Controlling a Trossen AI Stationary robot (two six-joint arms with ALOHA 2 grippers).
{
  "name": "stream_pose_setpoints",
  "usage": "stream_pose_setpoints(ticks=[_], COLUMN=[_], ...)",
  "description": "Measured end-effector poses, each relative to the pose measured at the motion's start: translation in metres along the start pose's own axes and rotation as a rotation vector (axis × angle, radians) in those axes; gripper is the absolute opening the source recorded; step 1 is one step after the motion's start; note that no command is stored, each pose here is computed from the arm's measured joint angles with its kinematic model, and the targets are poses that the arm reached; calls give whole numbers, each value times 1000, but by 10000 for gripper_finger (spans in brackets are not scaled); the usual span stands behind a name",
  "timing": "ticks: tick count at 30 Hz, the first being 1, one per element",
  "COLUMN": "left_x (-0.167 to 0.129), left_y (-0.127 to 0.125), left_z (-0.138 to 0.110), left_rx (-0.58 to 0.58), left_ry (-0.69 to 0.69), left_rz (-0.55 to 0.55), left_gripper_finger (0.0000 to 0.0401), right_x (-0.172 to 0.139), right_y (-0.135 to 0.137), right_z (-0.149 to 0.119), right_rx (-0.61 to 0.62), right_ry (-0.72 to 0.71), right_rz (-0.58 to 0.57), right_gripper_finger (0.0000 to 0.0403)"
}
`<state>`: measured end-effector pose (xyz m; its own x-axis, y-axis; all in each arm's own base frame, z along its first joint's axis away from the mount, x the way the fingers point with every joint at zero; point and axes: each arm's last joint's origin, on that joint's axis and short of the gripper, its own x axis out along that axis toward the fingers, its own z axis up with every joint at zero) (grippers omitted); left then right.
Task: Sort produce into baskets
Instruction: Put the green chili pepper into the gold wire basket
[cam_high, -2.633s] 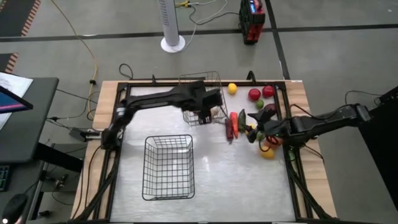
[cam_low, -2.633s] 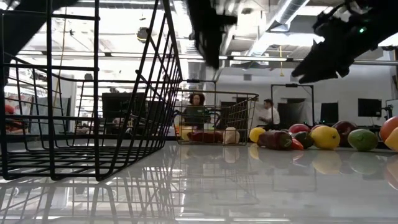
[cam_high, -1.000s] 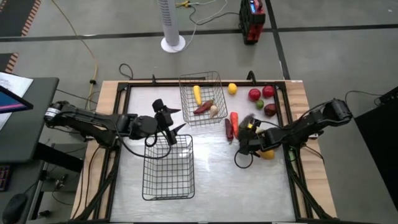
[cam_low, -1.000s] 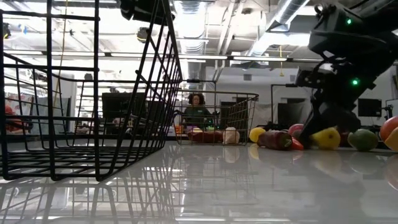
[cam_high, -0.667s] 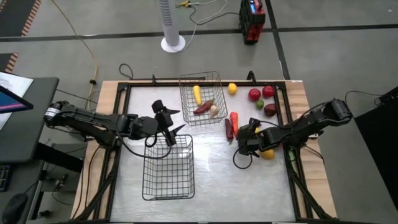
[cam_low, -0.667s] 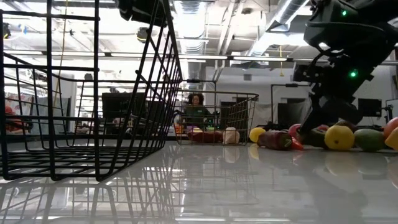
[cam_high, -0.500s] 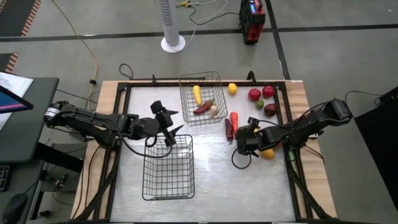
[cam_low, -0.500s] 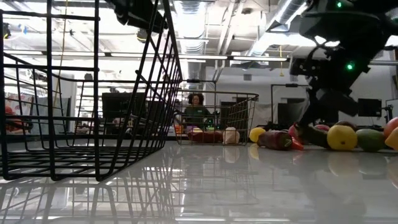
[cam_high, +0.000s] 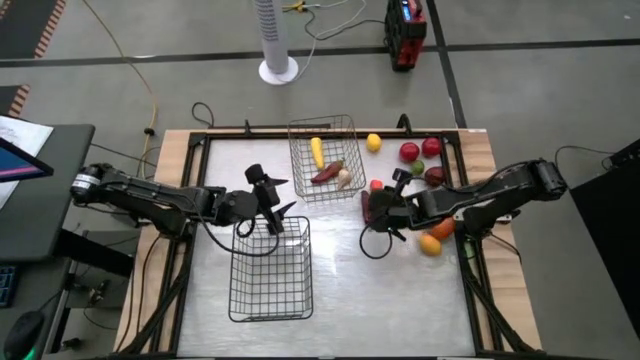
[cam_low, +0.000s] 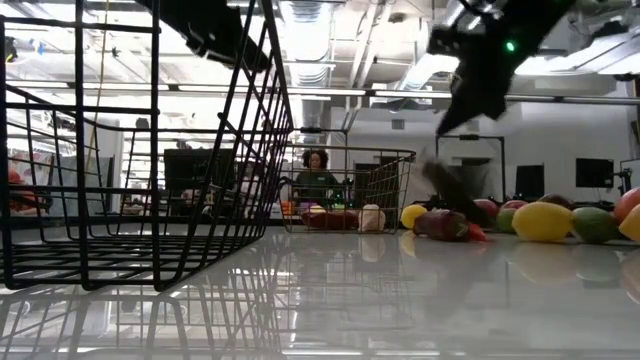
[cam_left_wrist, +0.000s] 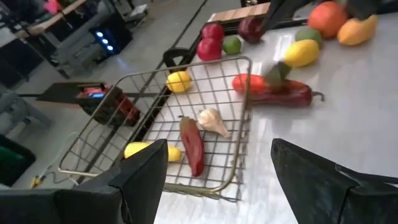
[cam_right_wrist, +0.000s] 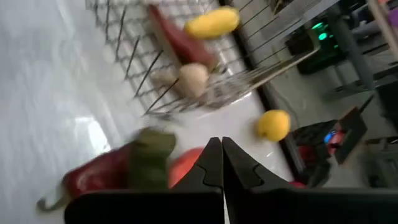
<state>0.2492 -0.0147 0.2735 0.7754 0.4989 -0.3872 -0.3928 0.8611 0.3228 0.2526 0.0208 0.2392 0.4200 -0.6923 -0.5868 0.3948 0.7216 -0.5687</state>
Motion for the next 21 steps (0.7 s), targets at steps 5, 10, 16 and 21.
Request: stream_pose_setpoints(ticks=[5, 10, 16, 21], left_x=[3, 3, 3, 3], left_y=[4, 4, 4, 4], left_z=[-2, -2, -6, -6], left_rx=[-14, -25, -26, -31], left_ry=[13, 16, 48, 49], left_rz=[18, 18, 16, 16], left_gripper_finger=[274, 274, 274, 274], right_x=[-13, -12, 1, 0], right_y=[-12, -22, -26, -23], right_z=[23, 34, 10, -2], right_rx=[-20, 44, 95, 87], right_ry=[-56, -50, 178, 281], right_rz=[-47, 56, 192, 230], right_gripper_finger=[19, 43, 143, 238])
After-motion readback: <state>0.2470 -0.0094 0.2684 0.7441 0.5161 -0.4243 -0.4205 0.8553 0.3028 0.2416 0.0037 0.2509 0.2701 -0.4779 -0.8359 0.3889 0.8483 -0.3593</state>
